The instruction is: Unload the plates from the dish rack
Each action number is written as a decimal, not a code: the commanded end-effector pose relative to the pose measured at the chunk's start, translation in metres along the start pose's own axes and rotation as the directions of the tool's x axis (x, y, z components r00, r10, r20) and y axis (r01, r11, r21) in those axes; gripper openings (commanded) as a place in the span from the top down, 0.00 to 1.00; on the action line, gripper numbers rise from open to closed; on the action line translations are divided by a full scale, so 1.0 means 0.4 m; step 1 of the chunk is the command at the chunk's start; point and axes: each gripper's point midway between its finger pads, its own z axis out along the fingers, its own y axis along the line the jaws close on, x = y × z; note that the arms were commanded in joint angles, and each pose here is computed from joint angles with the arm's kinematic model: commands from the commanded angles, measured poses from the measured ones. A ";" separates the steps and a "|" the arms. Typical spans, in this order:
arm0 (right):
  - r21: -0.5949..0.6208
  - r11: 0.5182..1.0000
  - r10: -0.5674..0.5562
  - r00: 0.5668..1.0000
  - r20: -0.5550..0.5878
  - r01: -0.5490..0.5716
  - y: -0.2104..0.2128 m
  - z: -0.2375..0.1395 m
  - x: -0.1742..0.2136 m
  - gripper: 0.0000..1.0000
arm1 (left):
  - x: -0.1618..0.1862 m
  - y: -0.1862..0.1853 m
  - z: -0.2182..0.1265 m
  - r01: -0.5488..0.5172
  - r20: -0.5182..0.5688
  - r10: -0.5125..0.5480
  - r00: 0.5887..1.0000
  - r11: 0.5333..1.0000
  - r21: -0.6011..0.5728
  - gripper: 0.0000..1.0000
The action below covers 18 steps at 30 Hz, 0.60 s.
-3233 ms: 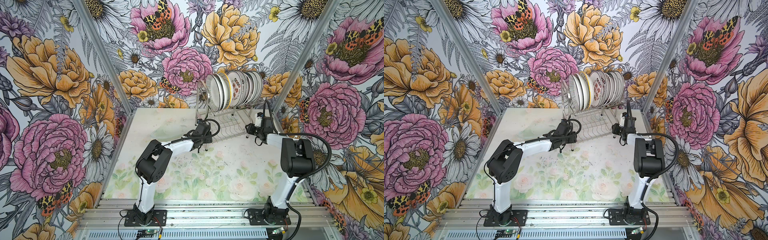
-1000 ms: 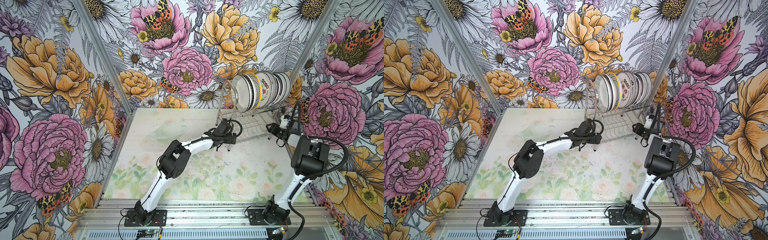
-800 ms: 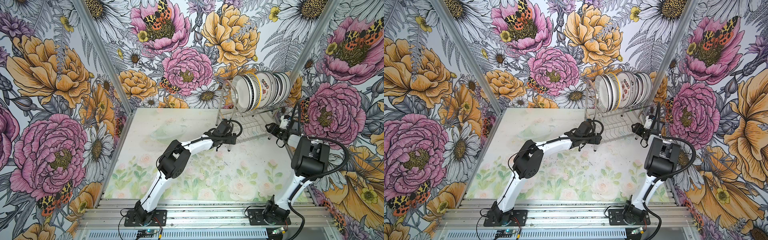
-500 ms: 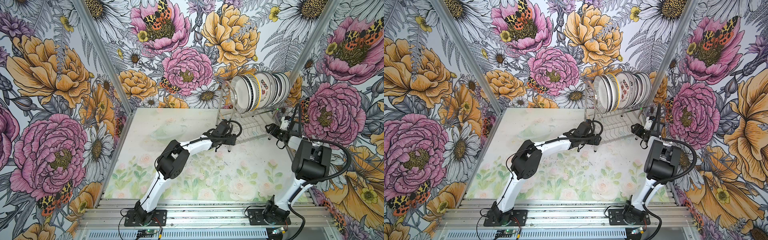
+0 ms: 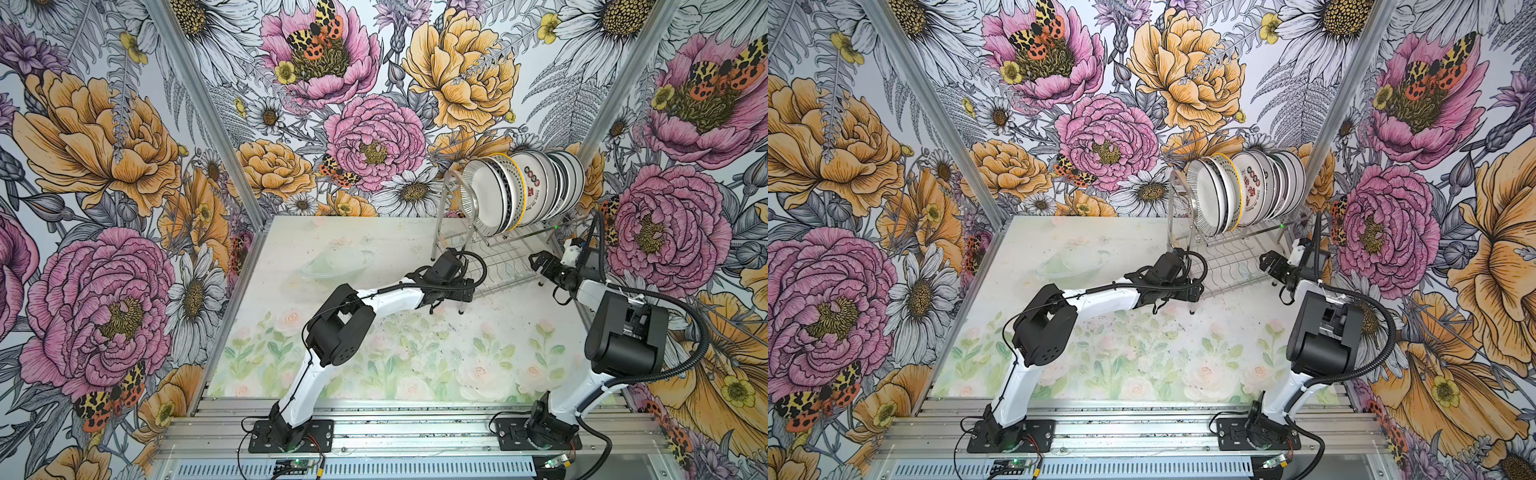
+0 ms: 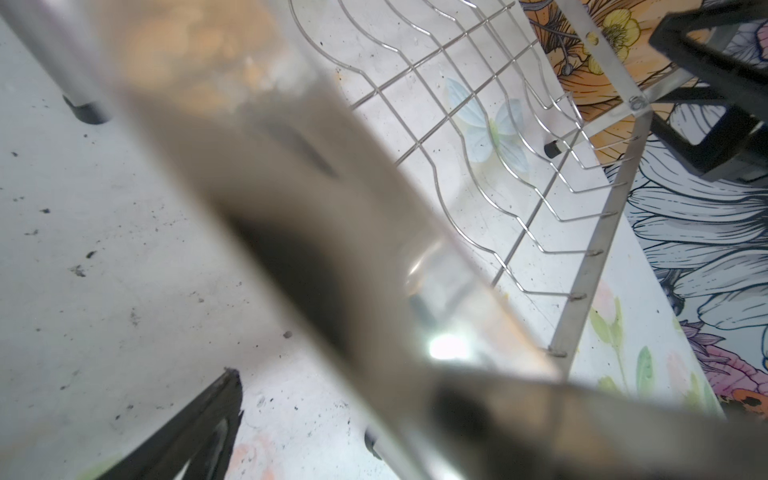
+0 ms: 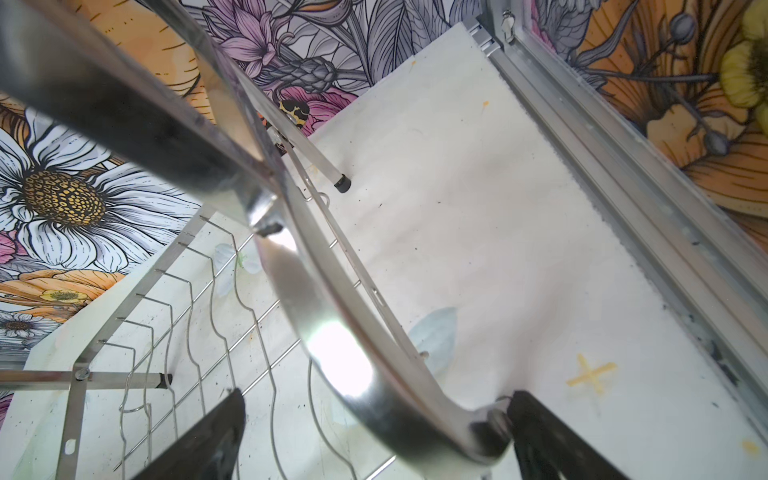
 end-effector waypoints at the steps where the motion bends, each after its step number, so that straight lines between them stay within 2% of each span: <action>1: -0.115 0.993 0.008 0.998 -0.059 -0.014 0.086 -0.020 0.038 0.01 | 0.068 -0.149 -0.033 -0.245 -0.024 0.251 0.968 0.958 0.151 0.01; 10: -0.105 0.994 0.015 0.998 -0.063 -0.022 0.079 -0.011 0.039 0.01 | 0.032 -0.138 -0.047 -0.173 -0.013 0.178 0.984 0.967 0.185 0.01; 13: -0.094 0.995 0.015 0.998 -0.061 -0.020 0.080 -0.010 0.042 0.01 | -0.007 -0.103 -0.065 -0.148 0.040 0.147 0.988 0.988 0.035 0.01; 18: -0.068 0.997 0.015 0.998 -0.056 -0.019 0.080 -0.006 0.047 0.01 | -0.018 -0.096 -0.078 -0.158 0.075 0.167 0.983 0.981 -0.111 0.01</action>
